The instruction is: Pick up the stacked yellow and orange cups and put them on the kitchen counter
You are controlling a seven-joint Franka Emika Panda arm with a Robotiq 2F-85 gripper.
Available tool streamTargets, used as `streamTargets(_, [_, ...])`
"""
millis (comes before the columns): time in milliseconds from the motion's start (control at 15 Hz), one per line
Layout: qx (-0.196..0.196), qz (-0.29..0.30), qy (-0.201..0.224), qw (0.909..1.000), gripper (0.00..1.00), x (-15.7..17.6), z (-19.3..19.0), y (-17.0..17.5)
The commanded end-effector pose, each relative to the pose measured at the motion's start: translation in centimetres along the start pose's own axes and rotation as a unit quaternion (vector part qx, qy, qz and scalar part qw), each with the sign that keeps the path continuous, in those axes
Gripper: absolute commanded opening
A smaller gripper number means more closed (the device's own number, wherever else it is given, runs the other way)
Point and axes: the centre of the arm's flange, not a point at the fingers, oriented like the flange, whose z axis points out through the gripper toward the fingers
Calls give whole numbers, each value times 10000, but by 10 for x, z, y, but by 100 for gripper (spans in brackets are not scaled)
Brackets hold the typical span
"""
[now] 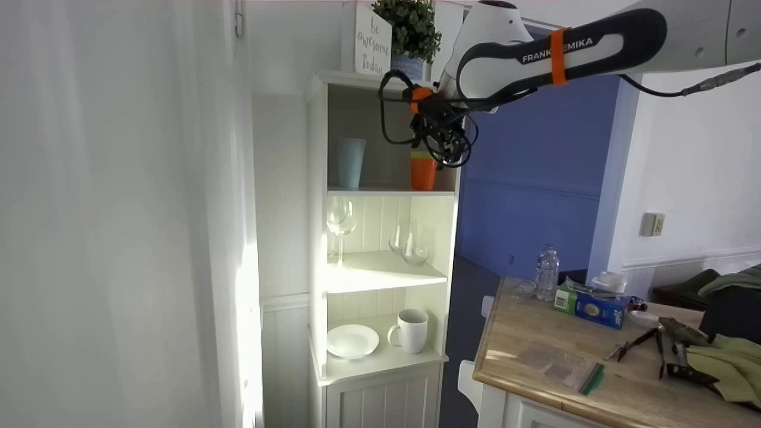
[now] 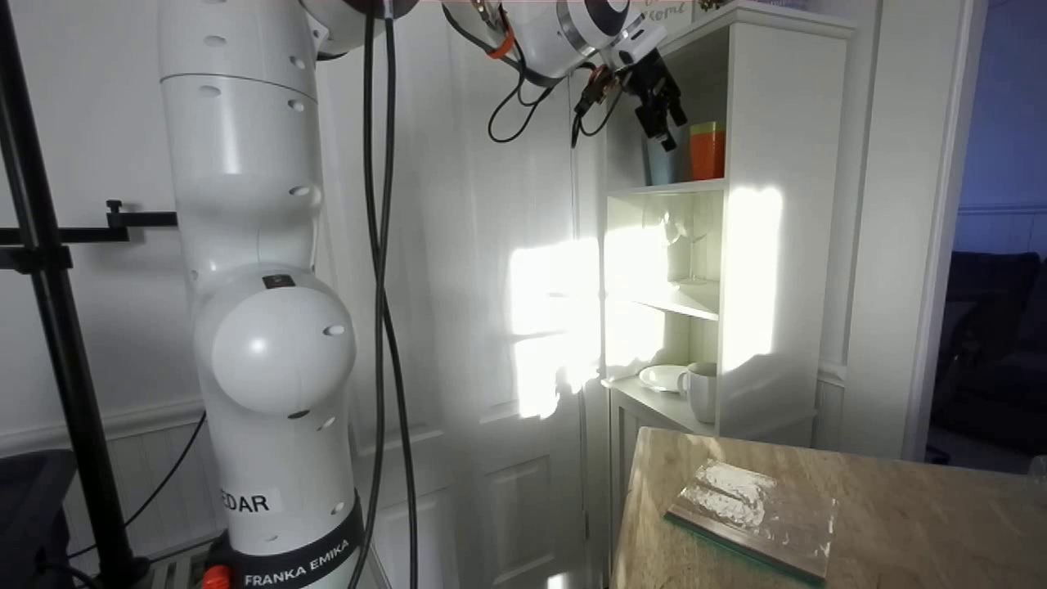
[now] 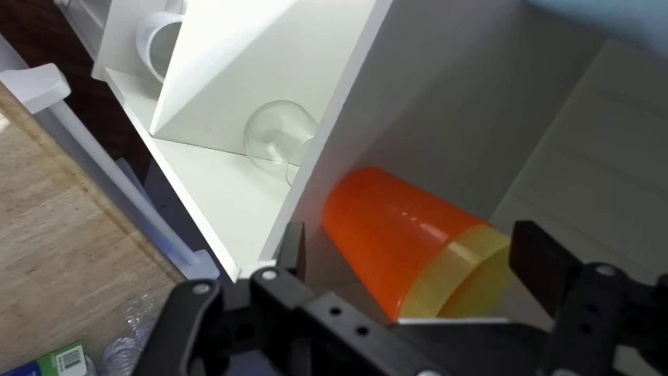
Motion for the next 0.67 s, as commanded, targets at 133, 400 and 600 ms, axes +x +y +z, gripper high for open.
streamTargets(133, [158,236,259,9993,100,7,1,-7])
streamTargets(400, [122,389,425,9983,100,18,5,-5])
streamTargets(600, [-13,499,405,9979,100,25,14,-2])
